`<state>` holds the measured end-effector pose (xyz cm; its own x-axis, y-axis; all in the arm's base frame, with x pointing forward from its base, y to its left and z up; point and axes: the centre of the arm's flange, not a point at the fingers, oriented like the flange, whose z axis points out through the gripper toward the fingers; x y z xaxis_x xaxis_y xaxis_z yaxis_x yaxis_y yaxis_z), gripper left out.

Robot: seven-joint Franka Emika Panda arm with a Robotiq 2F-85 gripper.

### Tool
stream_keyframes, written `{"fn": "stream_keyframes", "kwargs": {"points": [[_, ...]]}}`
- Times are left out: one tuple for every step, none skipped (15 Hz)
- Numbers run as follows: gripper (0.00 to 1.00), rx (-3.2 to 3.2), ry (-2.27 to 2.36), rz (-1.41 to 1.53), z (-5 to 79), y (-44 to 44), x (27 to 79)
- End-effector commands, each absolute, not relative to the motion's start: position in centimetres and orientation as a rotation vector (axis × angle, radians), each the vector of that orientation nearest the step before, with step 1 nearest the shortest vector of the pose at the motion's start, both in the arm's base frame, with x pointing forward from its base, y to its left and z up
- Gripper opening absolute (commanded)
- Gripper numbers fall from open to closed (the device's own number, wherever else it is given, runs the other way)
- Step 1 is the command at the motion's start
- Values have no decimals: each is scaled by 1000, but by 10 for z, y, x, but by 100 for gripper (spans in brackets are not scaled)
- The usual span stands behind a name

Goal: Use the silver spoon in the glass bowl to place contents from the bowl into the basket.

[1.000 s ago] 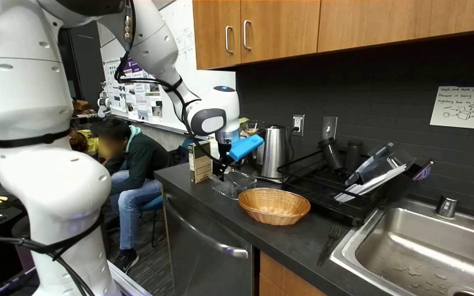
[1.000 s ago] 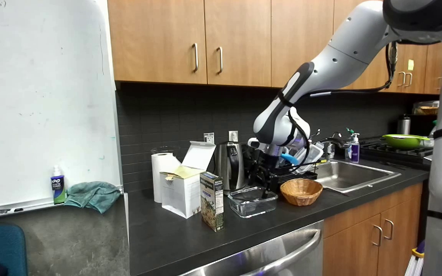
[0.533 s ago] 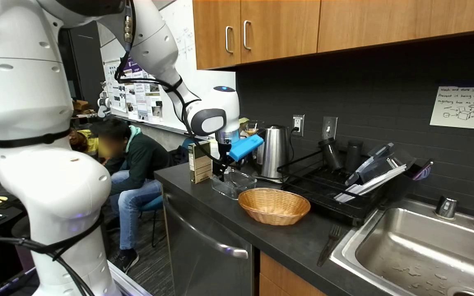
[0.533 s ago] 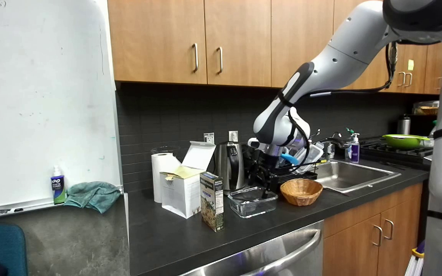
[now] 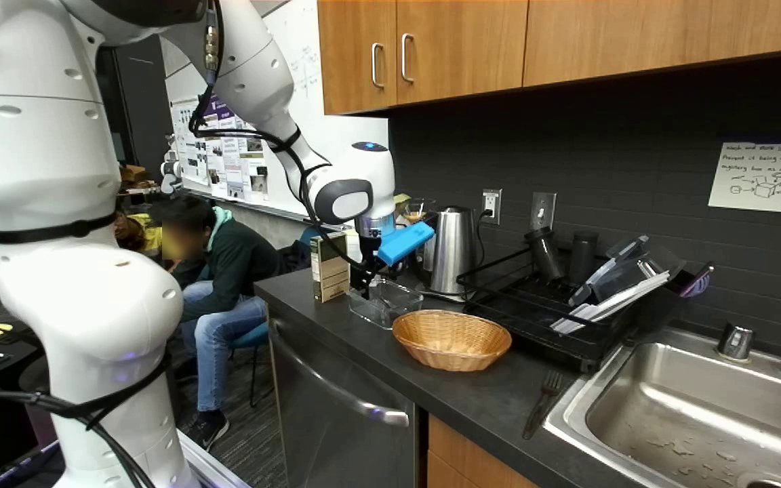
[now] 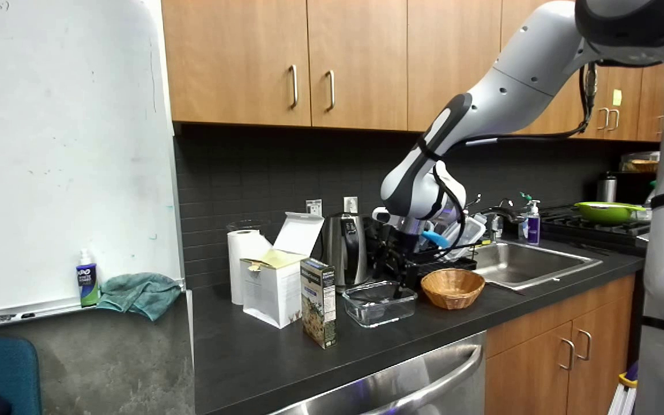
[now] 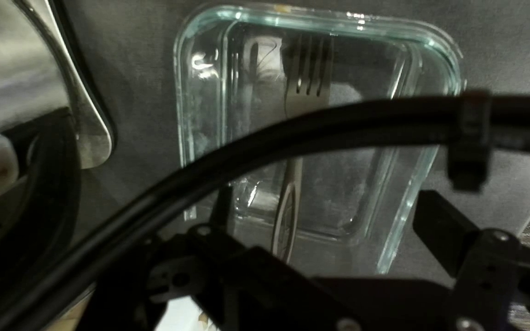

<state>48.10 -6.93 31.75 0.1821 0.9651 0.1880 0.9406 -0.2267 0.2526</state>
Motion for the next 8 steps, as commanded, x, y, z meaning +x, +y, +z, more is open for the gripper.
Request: {"fn": "stream_keyframes", "kwargs": {"points": [[100,2350,1899,474,317,-70,484],[100,2350,1900,474,317,-70,484],[100,2350,1901,474,317,-69,485],[100,2348,1902,474,317,-69,485],[100,2347,1904,475,317,-69,486],[100,2346,1905,475,317,-68,486],[100,2344,1906,475,317,-68,486],[100,2343,1907,476,318,-67,487]]}}
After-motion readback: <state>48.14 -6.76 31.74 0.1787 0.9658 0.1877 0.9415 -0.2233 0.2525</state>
